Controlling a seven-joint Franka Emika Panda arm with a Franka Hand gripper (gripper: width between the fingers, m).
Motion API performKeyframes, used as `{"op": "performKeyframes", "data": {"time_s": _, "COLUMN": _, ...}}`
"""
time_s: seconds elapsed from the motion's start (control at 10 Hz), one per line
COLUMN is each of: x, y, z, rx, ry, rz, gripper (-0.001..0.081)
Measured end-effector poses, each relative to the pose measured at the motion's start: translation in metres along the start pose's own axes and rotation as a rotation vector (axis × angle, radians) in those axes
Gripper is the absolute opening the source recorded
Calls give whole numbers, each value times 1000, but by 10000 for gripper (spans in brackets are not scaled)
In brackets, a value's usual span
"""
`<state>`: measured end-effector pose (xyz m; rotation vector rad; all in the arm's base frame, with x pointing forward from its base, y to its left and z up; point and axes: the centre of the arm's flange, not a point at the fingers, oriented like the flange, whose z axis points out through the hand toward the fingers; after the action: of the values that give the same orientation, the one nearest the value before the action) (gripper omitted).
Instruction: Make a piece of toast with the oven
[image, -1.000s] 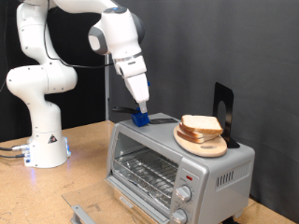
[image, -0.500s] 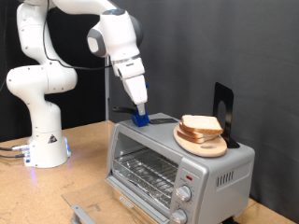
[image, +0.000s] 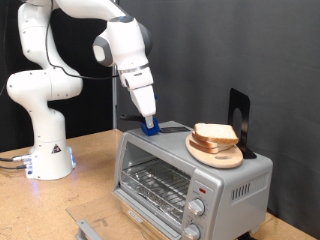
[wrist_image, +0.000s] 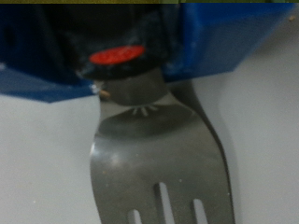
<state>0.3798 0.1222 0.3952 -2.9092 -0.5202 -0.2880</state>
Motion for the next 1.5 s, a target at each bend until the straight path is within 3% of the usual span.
{"op": "performKeyframes", "data": {"time_s": 1.5, "x": -4, "y": -12, "z": 18, "rx": 9, "ry": -32, "rz": -35, "gripper": 682}}
